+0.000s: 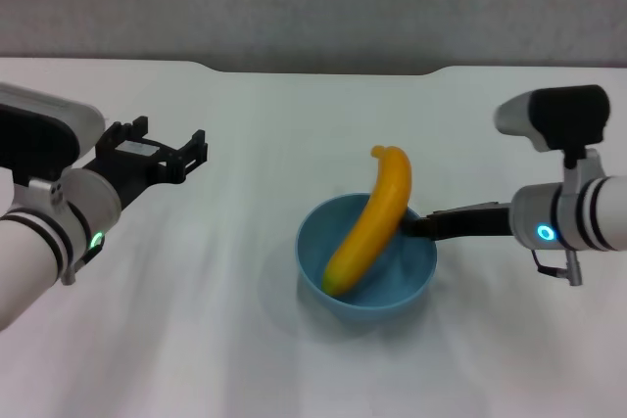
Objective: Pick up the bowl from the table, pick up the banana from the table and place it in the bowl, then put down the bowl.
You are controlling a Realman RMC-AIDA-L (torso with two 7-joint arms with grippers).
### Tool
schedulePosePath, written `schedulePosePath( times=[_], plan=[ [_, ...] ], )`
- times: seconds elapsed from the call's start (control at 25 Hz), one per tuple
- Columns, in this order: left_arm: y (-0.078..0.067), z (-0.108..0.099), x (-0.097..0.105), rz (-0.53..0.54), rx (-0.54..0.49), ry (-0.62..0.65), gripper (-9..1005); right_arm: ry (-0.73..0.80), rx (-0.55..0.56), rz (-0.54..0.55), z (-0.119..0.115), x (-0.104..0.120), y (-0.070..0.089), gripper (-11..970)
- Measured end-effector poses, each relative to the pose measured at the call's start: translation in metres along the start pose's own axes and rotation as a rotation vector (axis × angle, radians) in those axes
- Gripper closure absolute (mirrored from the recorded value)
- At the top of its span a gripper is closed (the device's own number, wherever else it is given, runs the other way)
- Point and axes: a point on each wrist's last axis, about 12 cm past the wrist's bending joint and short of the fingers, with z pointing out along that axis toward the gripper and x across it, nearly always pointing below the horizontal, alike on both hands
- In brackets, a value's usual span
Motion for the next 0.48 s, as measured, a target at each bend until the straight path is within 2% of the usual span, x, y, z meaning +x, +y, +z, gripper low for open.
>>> schedulePosePath(
  times=[0.16,0.24,0.48],
  plan=[
    [-0.001,-0.004,0.001,-0.006,0.006,-0.012,211,-0.045,0.001,0.012,-0.014,0.011,-0.009,442],
    [-0.001,-0.007,0.001,-0.010,0.011,-0.031,212,-0.071,0.006,0.011,-0.022,0.015,-0.013,235],
    [0.001,-0.013,0.003,-0.007,0.022,-0.082,212,-0.176,0.053,-0.014,-0.048,0.030,-0.024,112]
  ],
)
